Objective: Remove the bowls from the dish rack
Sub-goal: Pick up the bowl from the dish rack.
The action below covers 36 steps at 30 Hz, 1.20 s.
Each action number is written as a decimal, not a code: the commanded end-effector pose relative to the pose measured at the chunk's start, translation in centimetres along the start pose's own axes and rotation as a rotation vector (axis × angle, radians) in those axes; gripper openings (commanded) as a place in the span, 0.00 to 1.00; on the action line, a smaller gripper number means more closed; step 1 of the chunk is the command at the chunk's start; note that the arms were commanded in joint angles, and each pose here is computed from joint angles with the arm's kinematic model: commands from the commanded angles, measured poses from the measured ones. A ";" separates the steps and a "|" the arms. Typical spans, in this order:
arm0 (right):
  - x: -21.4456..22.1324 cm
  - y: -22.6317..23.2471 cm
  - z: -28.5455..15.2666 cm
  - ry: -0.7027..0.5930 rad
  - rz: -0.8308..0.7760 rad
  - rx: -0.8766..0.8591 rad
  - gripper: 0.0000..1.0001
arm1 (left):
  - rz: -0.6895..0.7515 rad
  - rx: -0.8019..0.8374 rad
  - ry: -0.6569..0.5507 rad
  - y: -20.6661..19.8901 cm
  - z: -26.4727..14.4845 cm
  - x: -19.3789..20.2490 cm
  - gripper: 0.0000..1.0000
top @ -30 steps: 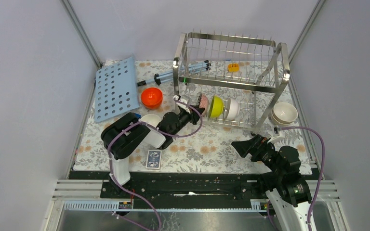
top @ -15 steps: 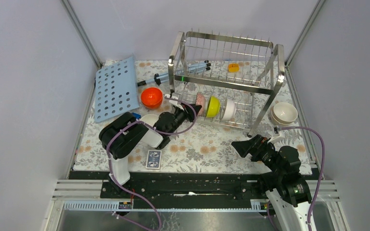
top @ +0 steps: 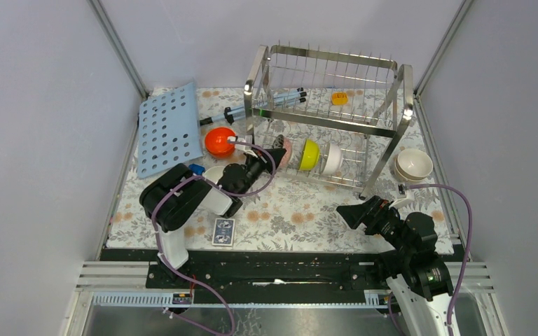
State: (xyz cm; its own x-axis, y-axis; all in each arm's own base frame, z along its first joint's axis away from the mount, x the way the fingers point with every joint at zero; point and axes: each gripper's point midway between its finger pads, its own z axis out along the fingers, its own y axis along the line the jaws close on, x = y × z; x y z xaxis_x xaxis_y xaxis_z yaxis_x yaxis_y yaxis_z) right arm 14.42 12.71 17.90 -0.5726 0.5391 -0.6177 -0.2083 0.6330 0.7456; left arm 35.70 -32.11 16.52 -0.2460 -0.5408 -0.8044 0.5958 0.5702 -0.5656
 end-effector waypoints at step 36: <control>-0.9 1.5 -1.0 -0.030 -0.023 -0.033 0.99 | -0.122 0.341 -0.099 -11.7 -6.4 -10.8 0.00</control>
State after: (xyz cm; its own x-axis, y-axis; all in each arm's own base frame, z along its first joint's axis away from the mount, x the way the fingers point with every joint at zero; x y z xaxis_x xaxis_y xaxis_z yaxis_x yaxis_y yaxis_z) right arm 14.23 12.65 17.74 -0.5800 0.5377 -0.6120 -0.1983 0.6354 0.7463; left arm 29.40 -29.90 25.97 -0.3048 -0.6367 -0.7083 0.7072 0.3468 -0.6161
